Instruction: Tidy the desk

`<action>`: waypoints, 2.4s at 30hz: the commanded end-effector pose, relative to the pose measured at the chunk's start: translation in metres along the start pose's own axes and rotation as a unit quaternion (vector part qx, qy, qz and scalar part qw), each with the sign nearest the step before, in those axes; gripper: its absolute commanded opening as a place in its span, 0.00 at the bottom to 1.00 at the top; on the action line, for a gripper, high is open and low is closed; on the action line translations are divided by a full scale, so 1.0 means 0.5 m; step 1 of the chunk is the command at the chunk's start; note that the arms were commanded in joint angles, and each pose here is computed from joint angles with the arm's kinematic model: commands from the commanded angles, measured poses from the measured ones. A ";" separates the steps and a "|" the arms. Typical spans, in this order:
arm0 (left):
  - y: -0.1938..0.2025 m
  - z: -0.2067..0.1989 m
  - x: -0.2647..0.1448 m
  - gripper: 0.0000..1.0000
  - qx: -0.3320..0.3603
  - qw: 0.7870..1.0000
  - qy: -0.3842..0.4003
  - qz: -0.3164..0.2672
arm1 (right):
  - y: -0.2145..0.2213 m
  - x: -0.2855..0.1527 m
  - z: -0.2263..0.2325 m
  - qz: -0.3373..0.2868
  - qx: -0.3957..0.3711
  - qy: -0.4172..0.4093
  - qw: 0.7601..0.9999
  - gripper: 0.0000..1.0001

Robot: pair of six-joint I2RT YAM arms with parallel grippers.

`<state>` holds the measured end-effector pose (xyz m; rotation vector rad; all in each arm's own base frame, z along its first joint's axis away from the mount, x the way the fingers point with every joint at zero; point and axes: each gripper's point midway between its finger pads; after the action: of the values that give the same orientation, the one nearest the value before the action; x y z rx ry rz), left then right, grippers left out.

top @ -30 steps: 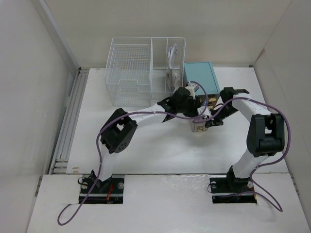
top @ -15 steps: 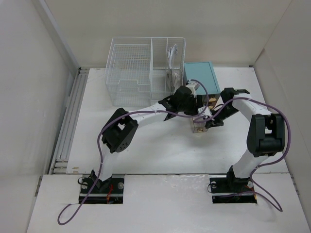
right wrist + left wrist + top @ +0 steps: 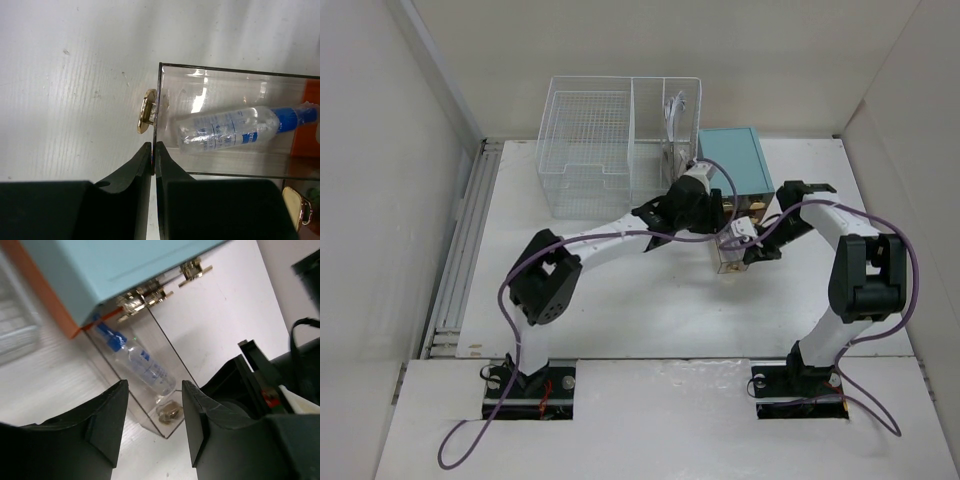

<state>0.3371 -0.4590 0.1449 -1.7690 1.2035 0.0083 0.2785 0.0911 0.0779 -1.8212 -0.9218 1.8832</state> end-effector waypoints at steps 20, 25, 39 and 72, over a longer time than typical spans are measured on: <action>0.054 0.004 -0.299 0.39 -0.032 0.993 -0.068 -0.091 | -0.022 -0.036 -0.212 -0.010 0.075 0.099 0.992 0.12; 0.094 -0.023 -0.339 0.39 -0.041 0.994 -0.043 -0.090 | -0.027 -0.037 -0.284 0.007 0.116 0.168 0.979 0.12; 0.168 0.005 -0.377 0.39 -0.068 0.994 -0.033 -0.082 | -0.098 -0.059 -0.186 -0.002 0.078 0.165 0.983 0.18; 0.209 0.036 -0.434 0.39 -0.104 0.990 -0.019 -0.090 | 0.000 -0.031 -0.377 0.260 0.059 0.424 0.865 0.03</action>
<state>0.1588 -0.2989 0.1587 -2.0121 1.0563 0.0876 0.4175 0.1309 0.0598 -2.4778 -0.1397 1.4139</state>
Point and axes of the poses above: each gripper's point midway between its finger pads, its own x axis out along the fingers, its own z axis along the line the jaws close on, y = z × x
